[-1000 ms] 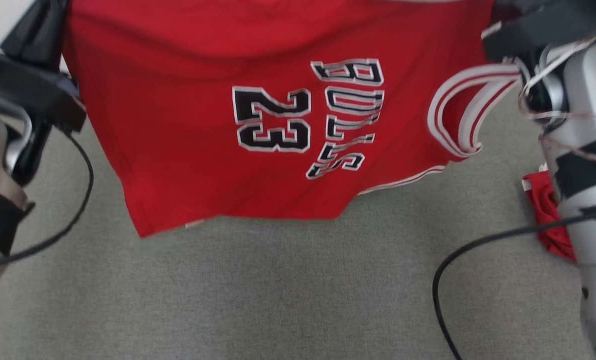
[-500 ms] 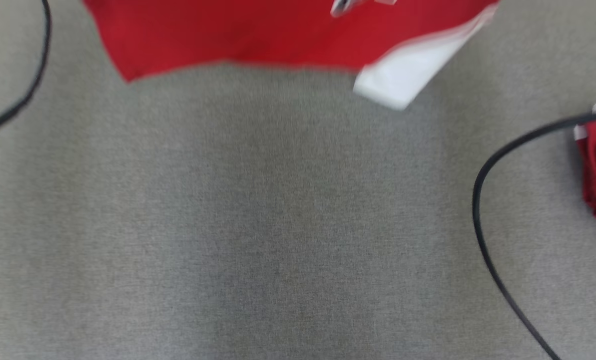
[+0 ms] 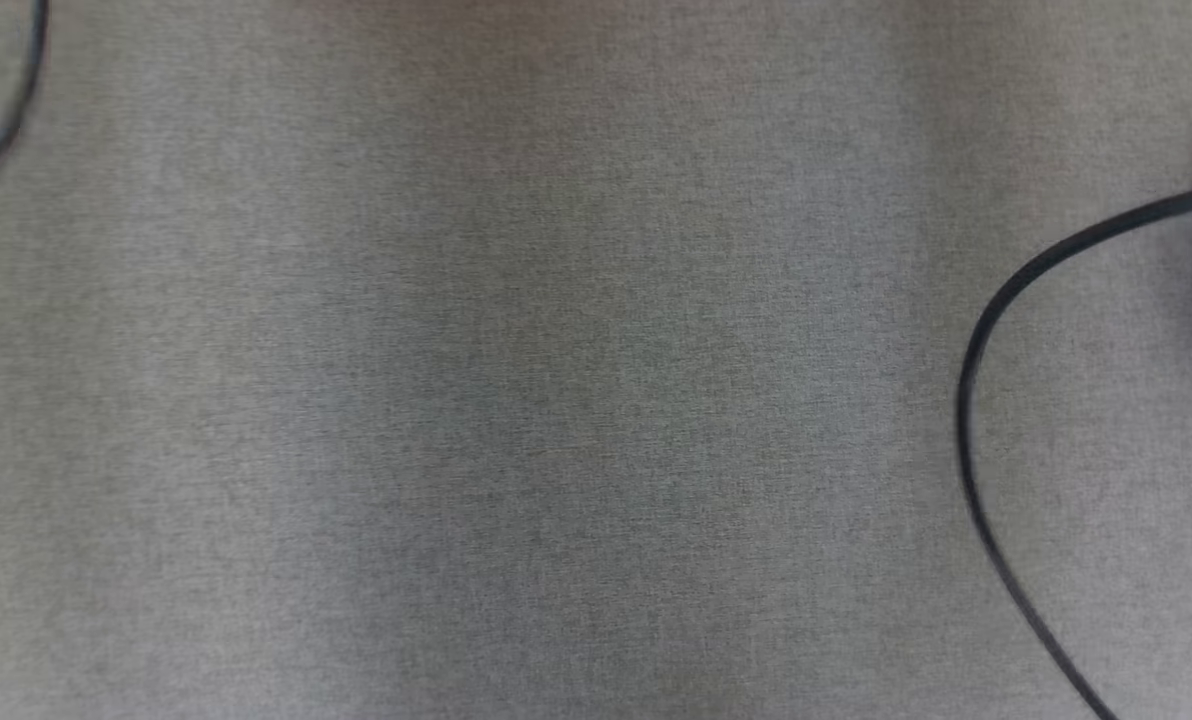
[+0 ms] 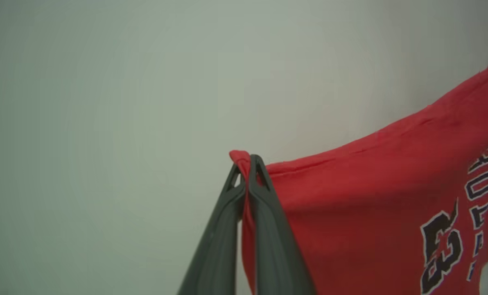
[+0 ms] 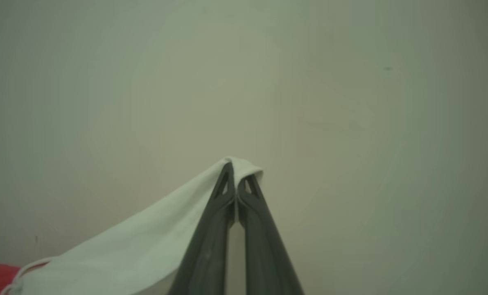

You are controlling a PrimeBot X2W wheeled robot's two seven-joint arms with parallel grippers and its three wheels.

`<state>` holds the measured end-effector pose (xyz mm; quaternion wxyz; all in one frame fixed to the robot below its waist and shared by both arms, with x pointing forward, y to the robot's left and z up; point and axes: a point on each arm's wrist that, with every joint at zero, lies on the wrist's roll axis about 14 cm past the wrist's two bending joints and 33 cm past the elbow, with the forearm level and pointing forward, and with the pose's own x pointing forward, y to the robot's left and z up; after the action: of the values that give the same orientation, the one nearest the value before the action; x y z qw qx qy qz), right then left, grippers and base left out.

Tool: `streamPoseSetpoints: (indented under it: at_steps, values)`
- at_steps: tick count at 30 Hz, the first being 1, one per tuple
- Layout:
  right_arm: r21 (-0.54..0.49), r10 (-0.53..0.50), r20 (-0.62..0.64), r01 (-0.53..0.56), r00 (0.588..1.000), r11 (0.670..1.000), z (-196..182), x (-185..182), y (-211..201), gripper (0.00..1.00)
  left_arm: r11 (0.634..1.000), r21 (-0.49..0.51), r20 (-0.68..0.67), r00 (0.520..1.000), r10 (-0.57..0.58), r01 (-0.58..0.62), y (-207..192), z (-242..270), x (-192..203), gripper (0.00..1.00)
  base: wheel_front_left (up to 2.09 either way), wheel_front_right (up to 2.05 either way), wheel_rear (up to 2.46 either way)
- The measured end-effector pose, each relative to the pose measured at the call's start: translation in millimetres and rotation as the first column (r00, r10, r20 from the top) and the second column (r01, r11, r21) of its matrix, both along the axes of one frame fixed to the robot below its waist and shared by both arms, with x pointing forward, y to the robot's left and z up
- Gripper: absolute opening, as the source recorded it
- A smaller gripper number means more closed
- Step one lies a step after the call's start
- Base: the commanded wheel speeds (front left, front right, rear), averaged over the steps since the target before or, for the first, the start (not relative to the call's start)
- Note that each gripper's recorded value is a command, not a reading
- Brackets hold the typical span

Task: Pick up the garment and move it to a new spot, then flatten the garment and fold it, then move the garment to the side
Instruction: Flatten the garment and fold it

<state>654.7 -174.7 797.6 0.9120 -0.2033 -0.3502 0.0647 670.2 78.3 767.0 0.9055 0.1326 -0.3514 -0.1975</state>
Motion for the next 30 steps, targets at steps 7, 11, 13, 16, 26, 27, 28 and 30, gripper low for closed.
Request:
streamPoseSetpoints:
  at_steps: [7,11,13,16,26,27,28,30]
  values:
    - [0.108,0.111,-0.305,-0.081,0.946,0.991,-122,-7,-3,0.0,0.989,-0.145,-0.256,0.964,-0.073,0.036,7,-99,-6,0.0,0.0,0.0,0.0]
    - [0.193,0.15,-0.41,-0.075,0.9,0.978,-171,-33,-15,0.0,0.972,-0.23,-0.374,0.918,-0.13,0.044,3,-144,-28,0.0,0.0,0.0,0.0]
    - [0.244,0.172,-0.458,-0.063,0.872,0.968,-195,-51,-19,0.0,0.96,-0.279,-0.431,0.89,-0.15,0.026,5,-166,-40,0.0,0.0,0.0,0.0]
    - [0.302,0.206,-0.54,-0.04,0.816,0.952,-237,-81,-20,0.0,0.945,-0.328,-0.514,0.842,-0.166,-0.014,9,-199,-61,0.0,0.0,0.0,0.0]
    - [0.4,0.228,-0.728,0.131,0.646,0.907,-334,-201,-38,0.0,0.921,-0.355,-0.717,0.679,-0.16,-0.158,19,-284,-151,0.0,0.0,0.0,0.0]
    - [0.408,0.231,-0.74,0.149,0.631,0.901,-341,-214,-38,0.0,0.913,-0.363,-0.731,0.665,-0.156,-0.184,23,-290,-160,0.0,0.0,0.0,0.0]
    - [0.411,0.233,-0.751,0.162,0.618,0.897,-347,-226,-38,0.0,0.908,-0.364,-0.742,0.654,-0.148,-0.208,28,-294,-169,0.0,0.0,0.0,0.0]
    - [0.425,0.238,-0.765,0.192,0.599,0.885,-355,-247,-38,0.0,0.904,-0.355,-0.761,0.635,-0.132,-0.238,36,-302,-185,0.0,0.0,0.0,0.0]
